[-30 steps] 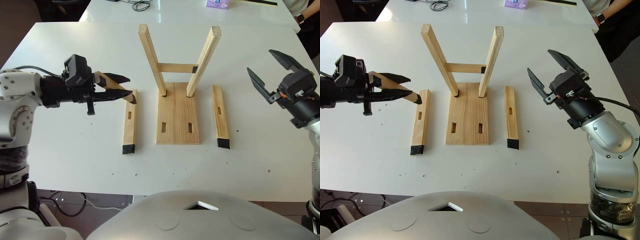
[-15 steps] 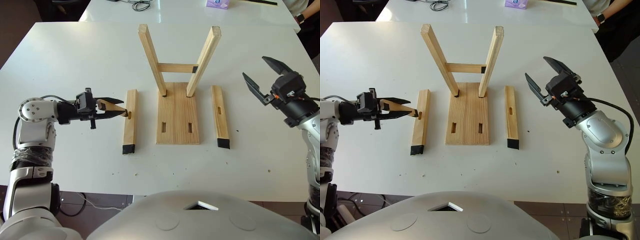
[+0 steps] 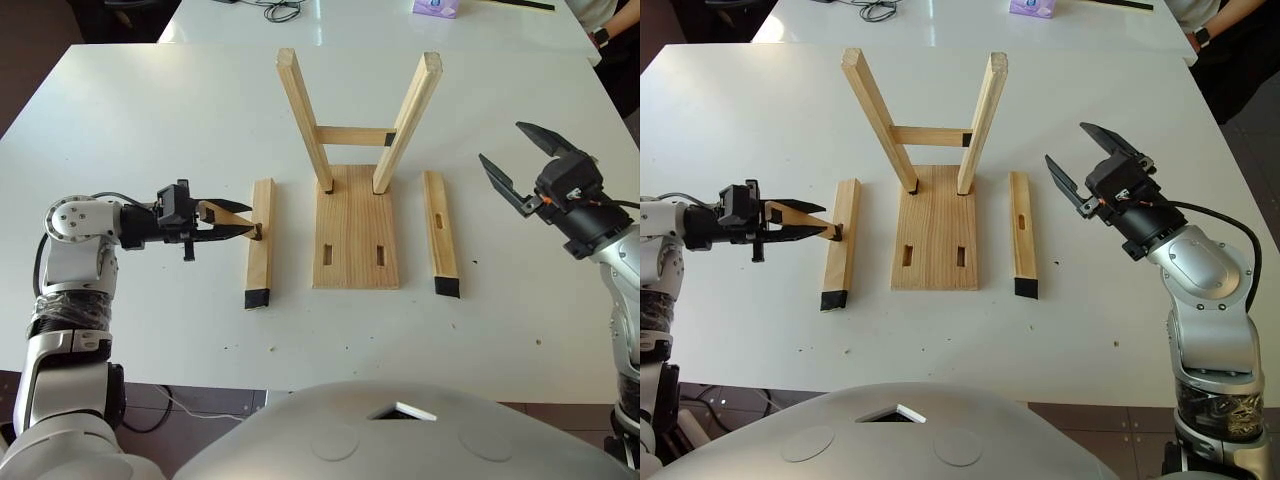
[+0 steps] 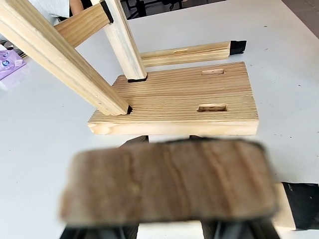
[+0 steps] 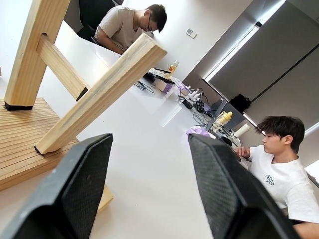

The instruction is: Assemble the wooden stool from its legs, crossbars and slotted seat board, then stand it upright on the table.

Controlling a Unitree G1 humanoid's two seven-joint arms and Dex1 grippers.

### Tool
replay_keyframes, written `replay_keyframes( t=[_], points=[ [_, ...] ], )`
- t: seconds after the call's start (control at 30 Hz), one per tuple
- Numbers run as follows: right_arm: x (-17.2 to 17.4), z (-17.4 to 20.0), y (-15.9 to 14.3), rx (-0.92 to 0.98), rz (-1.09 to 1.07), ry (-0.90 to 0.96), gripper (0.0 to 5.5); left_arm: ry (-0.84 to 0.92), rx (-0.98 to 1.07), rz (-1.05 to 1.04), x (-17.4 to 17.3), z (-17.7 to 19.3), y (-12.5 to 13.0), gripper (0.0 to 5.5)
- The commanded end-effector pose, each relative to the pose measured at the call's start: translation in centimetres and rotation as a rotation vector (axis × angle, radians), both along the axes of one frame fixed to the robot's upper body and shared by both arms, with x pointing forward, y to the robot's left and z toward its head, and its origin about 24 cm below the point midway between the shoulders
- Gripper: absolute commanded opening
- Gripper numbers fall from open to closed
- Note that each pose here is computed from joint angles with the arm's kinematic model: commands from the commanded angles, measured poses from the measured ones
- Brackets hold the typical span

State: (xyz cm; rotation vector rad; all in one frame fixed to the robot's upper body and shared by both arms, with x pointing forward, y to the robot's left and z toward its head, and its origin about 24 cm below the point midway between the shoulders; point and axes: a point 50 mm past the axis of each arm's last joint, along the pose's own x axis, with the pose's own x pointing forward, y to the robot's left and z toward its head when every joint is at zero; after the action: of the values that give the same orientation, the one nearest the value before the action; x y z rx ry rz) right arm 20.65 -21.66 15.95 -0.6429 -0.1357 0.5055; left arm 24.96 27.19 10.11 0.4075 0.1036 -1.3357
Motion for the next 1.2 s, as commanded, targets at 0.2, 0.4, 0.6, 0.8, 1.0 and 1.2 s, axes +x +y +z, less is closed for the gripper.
replay_keyframes(
  t=[0.2, 0.4, 0.6, 0.8, 1.0, 1.2],
  points=[
    [-0.4, 0.0, 0.4, -0.009, 0.01, 0.008, 2.79, -0.041, 0.035, -0.058, 1.0, 1.4, -0.5, 1.31],
    [-0.6, -0.1, 0.5, -0.001, 0.014, 0.012, 2.79, -0.029, 0.072, -0.084, 1.0, 1.1, -0.4, 1.31],
    [-0.7, -0.1, 0.6, 0.001, 0.012, 0.013, 2.79, -0.039, 0.073, -0.085, 1.5, 1.4, -0.4, 1.31],
    [-0.8, -0.1, 0.7, 0.002, 0.012, 0.014, 2.79, -0.053, 0.081, -0.097, 1.8, 1.4, -0.6, 1.31],
    [-0.5, -0.1, 0.8, 0.002, 0.027, 0.016, 2.79, -0.033, 0.099, -0.104, 1.5, 0.8, -0.3, 1.31],
    [-0.5, -0.1, 0.8, 0.002, 0.027, 0.017, 2.79, -0.007, 0.13, -0.116, 0.9, 0.2, 0.0, 1.31]
  ],
)
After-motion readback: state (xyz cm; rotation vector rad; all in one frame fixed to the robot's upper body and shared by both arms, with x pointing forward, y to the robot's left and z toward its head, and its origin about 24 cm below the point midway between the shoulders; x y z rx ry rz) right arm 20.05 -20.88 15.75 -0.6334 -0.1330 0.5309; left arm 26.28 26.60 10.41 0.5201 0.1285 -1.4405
